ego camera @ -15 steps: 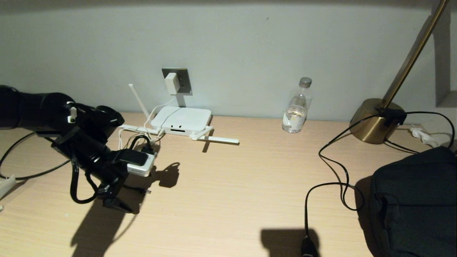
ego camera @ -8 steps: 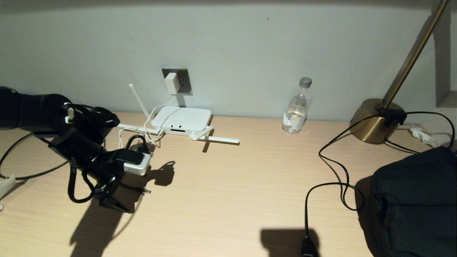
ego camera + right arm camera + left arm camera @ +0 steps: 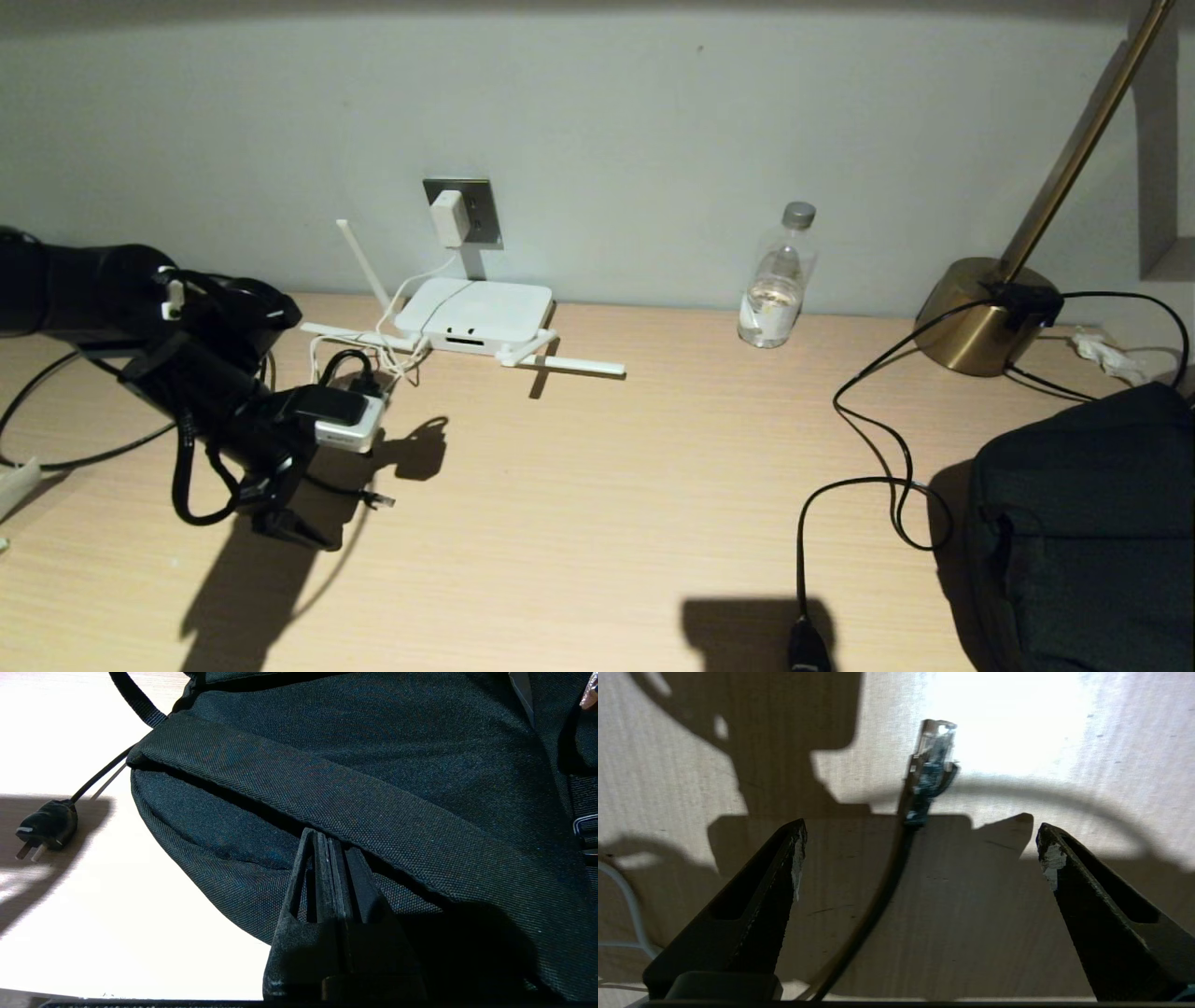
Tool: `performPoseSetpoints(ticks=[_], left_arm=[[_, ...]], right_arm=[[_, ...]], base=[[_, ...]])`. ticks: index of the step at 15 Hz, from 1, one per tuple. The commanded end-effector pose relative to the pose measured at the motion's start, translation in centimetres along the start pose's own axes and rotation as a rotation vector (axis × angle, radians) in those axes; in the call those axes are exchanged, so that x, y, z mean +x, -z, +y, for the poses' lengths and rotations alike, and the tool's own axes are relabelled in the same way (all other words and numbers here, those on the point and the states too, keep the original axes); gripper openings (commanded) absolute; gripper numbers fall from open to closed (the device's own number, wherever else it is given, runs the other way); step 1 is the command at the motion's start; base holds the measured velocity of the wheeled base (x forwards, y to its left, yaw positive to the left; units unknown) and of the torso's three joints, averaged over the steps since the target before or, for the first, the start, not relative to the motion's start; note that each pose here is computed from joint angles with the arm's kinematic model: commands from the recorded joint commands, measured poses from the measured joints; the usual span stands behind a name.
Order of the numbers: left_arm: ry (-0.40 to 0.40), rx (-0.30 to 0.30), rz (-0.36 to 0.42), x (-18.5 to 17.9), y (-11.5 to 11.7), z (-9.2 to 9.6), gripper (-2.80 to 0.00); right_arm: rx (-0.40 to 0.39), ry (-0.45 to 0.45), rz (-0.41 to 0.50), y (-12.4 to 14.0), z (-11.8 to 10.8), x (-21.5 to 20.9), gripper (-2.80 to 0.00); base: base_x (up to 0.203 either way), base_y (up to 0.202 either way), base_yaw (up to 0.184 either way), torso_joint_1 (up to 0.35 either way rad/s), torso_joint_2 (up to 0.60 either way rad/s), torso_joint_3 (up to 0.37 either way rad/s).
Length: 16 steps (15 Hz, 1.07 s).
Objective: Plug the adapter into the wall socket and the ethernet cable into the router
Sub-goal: Pick up cable
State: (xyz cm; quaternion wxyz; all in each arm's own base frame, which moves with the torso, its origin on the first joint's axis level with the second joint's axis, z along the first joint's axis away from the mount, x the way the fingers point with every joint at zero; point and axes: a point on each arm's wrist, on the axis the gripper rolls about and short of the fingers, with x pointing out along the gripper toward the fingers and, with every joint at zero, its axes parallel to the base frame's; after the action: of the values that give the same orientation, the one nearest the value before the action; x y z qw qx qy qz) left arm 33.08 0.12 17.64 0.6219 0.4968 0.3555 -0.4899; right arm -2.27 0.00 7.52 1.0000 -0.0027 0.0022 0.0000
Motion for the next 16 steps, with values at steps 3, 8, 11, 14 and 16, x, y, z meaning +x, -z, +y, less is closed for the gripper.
performPoseSetpoints(ticks=[3,8,11,14,16], left_arm=[[0.0,0.019,-0.003,0.3,-0.2,0.8,0.0],[0.027,0.025,0.008,0.7,-0.5,1.1,0.0],[0.034,0.025,0.007,1.0,-0.5,1.2,0.0],[0.042,0.025,0.007,1.3,-0.5,1.2,-2.8],[0.049,0.03,0.005,1.5,-0.7,1.2,-2.8]], right_arm=[[-0.001,0.0,0.0,0.0,0.0,0.0,-2.8],[0.001,0.0,0.0,0.0,0.0,0.0,-2.8],[0.001,0.0,0.0,0.0,0.0,0.0,-2.8],[-0.001,0.0,0.0,0.0,0.0,0.0,-2.8],[-0.001,0.0,0.0,0.0,0.0,0.0,-2.8]], base=[[0.0,0.0,0.0,0.0,0.0,0.0],[0.0,0.0,0.0,0.0,0.0,0.0],[0.0,0.0,0.0,0.0,0.0,0.0],[0.0,0.0,0.0,0.0,0.0,0.0],[0.0,0.0,0.0,0.0,0.0,0.0]])
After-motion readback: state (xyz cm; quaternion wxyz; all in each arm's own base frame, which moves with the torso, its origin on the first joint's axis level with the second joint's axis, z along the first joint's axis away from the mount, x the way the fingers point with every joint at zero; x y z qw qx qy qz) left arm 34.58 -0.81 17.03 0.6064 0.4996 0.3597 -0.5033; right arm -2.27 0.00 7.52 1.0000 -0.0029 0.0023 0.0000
